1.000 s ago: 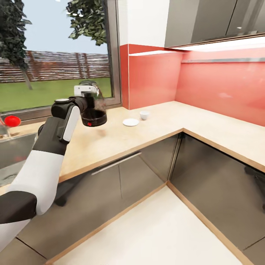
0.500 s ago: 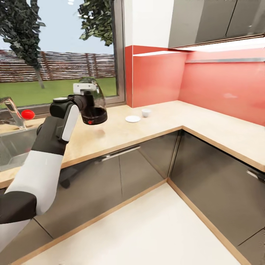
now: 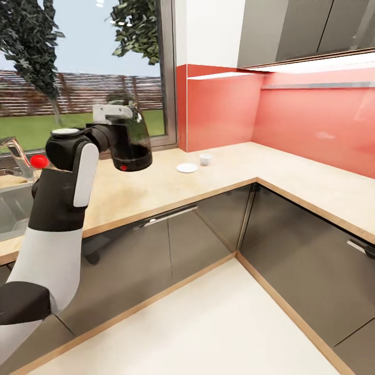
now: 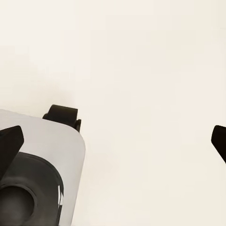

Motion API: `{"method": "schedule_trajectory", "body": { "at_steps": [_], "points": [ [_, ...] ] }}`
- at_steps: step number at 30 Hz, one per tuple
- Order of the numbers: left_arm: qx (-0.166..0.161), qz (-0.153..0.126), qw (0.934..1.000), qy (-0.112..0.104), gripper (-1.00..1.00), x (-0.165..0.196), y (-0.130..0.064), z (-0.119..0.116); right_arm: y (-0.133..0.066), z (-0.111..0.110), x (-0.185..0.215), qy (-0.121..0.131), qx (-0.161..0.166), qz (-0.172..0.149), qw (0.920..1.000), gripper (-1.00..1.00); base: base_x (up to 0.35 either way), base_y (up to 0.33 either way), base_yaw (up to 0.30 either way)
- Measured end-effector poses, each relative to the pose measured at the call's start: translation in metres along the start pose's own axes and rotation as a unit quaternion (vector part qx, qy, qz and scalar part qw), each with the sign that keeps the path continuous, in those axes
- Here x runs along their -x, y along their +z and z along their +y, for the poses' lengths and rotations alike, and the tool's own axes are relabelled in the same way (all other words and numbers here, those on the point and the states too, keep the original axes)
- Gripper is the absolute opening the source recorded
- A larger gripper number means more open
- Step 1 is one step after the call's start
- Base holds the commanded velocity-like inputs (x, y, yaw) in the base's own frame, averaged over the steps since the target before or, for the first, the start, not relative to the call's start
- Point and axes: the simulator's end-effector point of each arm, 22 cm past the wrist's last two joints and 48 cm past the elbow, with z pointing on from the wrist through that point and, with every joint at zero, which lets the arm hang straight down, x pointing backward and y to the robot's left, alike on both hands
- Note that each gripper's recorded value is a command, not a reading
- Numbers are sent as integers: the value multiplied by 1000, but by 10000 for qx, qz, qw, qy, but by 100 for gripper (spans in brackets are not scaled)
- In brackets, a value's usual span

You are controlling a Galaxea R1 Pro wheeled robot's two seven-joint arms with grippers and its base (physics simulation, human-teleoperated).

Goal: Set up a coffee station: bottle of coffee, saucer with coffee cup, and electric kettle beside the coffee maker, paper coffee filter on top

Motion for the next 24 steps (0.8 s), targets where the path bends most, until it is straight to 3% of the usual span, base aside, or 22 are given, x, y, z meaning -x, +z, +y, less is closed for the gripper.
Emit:
{"method": "schedule_trajectory", "body": {
  "at_steps": [6,10,24],
  "points": [
    [18,136,9997,180,-100,-21,-6,-12,0,-1,0,-3,-6,0,10000,100,0,0,0],
    [326,144,9983,459,-100,-26,-9,-14,0,-1,0,-7,-6,1,10000,100,0,0,0],
    [446,127,9974,560,-100,-27,-11,-15,0,-1,0,-10,-6,2,10000,100,0,0,0]
  ]
}}
